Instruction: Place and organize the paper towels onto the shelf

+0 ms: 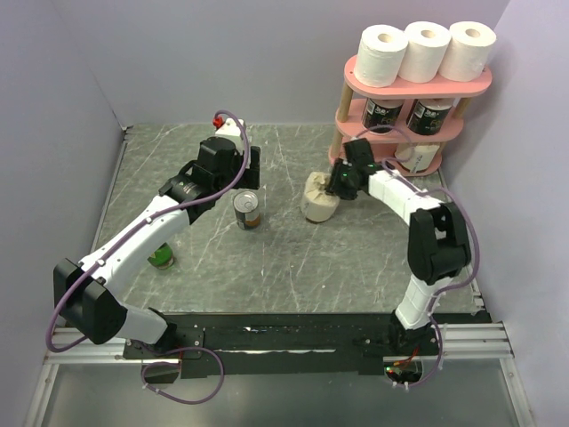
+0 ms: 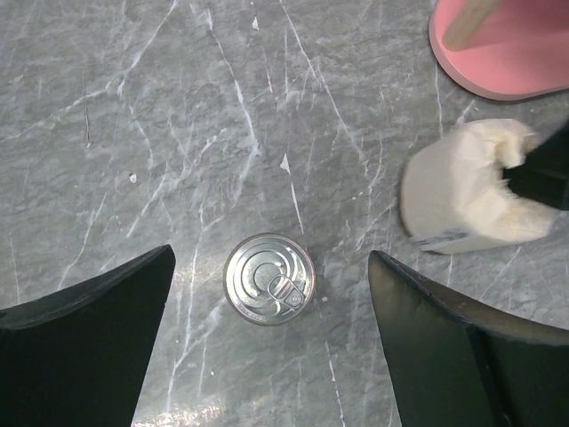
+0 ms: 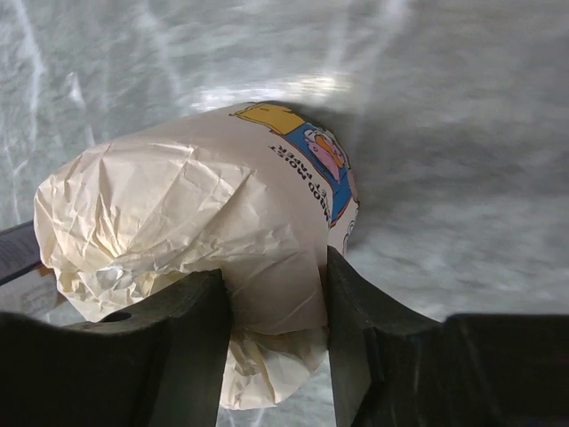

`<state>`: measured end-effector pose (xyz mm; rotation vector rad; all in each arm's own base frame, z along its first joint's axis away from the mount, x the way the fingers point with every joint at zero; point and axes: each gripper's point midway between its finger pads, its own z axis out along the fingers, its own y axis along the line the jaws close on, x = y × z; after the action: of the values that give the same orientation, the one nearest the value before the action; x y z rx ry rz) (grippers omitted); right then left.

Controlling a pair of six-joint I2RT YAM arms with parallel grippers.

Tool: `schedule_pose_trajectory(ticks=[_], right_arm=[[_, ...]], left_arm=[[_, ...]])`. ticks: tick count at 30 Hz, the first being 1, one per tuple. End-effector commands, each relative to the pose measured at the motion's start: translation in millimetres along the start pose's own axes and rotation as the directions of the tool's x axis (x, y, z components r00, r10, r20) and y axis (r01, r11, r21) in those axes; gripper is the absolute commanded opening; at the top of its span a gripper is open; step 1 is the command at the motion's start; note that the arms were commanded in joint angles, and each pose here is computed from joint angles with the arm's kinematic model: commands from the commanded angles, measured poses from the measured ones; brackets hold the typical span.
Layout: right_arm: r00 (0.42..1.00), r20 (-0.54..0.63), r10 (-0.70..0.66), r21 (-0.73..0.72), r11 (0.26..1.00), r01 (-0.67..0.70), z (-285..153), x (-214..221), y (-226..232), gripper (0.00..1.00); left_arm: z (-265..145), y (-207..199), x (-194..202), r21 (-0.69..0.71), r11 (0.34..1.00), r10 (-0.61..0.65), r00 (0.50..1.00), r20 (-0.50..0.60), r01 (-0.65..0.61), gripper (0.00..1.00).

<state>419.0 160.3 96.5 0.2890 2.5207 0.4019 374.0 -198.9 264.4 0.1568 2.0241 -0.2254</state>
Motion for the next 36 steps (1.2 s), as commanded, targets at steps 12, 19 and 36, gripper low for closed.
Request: schedule_pose_trajectory(ticks=[12, 19, 36], right_arm=[[0.861, 0.356, 0.364, 0.05, 0.912, -0.406, -65.9, -95.9, -123.0, 0.39], [0.781, 0.427, 0.457, 0.02, 0.858, -0.513, -66.4, -126.4, -134.8, 0.39], [0.66, 0.449, 0.602, -0.074, 0.762, -0.644, -38.9, -162.6, -141.0, 0.39]], left_arm=[[-10.2, -2.6, -18.1, 0.005, 1.0, 0.0, 0.998, 0.055, 0.0, 0.96], [-10.8, -3.1, -18.4, 0.006, 1.0, 0.0, 0.998, 0.056, 0.0, 0.96], [-12.3, -5.5, -19.7, 0.015, 1.0, -0.006, 0.998, 0.058, 0.005, 0.96]])
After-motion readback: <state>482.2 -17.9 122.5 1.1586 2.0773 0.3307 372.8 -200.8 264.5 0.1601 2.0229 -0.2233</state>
